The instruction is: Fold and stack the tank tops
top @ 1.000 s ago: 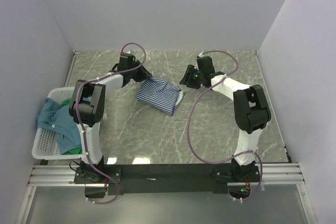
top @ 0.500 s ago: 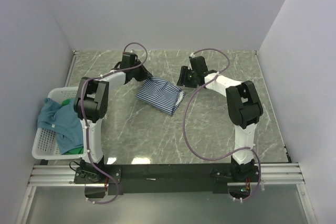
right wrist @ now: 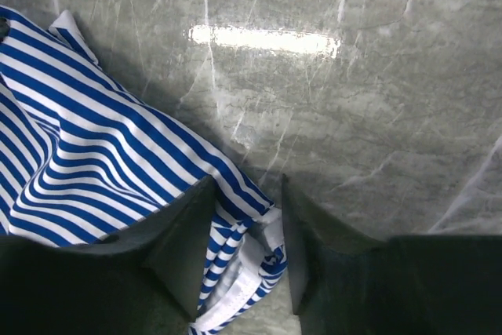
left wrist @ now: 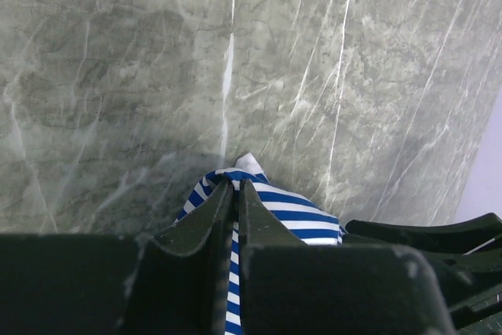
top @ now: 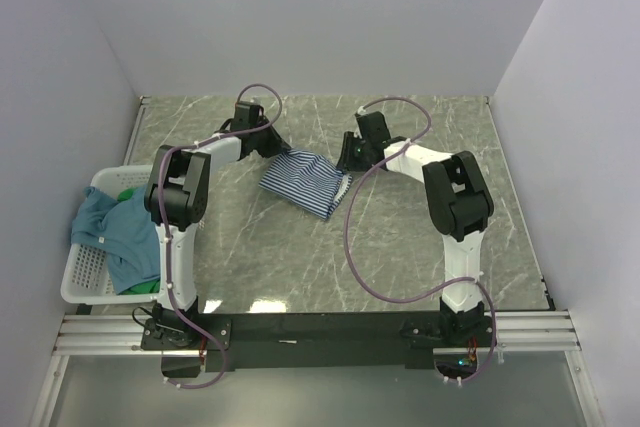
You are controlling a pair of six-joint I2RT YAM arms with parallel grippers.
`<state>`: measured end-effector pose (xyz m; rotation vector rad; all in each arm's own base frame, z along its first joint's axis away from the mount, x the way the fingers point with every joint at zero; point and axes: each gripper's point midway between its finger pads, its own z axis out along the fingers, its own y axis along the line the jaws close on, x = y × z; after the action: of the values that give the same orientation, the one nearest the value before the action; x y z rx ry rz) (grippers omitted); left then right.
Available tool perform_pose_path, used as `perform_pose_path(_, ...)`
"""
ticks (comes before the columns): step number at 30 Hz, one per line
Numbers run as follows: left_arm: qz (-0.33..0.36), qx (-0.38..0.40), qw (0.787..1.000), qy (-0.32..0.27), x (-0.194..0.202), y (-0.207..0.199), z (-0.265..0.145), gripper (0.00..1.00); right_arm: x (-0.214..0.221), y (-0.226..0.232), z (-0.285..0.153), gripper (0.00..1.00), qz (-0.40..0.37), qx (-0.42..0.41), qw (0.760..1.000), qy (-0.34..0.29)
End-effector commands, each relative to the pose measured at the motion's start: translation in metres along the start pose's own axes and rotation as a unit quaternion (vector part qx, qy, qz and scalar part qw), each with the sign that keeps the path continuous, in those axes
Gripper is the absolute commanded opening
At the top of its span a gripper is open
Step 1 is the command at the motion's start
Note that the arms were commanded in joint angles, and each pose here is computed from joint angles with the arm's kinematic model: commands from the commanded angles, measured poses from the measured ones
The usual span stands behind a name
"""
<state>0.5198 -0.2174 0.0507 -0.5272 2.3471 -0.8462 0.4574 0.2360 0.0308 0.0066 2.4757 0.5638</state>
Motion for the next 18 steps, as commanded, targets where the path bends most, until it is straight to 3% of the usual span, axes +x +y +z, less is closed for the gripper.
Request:
perform_pose_path(1, 0.018, 0.015, 1.000, -0.005, -0.007, -0.013, -0.001, 0.10, -0.015, 0.012, 0.003, 0.38, 0.001, -0.012, 1.000, -0.022)
perform_pose_path(3, 0.018, 0.015, 1.000, -0.005, -0.008, -0.012, -0.001, 0.10, -0.018, 0.012, 0.001, 0.30, 0.004, -0.012, 1.000, -0.026)
perform_pose_path(4, 0.017, 0.013, 1.000, -0.005, -0.007, -0.010, -0.001, 0.09, -0.019, 0.013, 0.000, 0.17, 0.007, -0.012, 1.000, -0.028)
perform_pose_path(7, 0.017, 0.015, 1.000, -0.005, -0.007, -0.011, -0.003, 0.09, -0.025, 0.019, -0.008, 0.00, 0.008, -0.016, 0.999, -0.037)
perform_pose_path(14, 0.025, 0.018, 0.999, -0.030, -0.018, -0.021, -0.016, 0.00, -0.048, 0.043, -0.046, 0.00, -0.009, -0.023, 0.997, -0.078)
perform_pose_path(18, 0.028, 0.024, 0.998, -0.041, -0.024, -0.029, -0.024, 0.00, -0.051, 0.054, -0.066, 0.00, -0.013, -0.018, 0.996, -0.087)
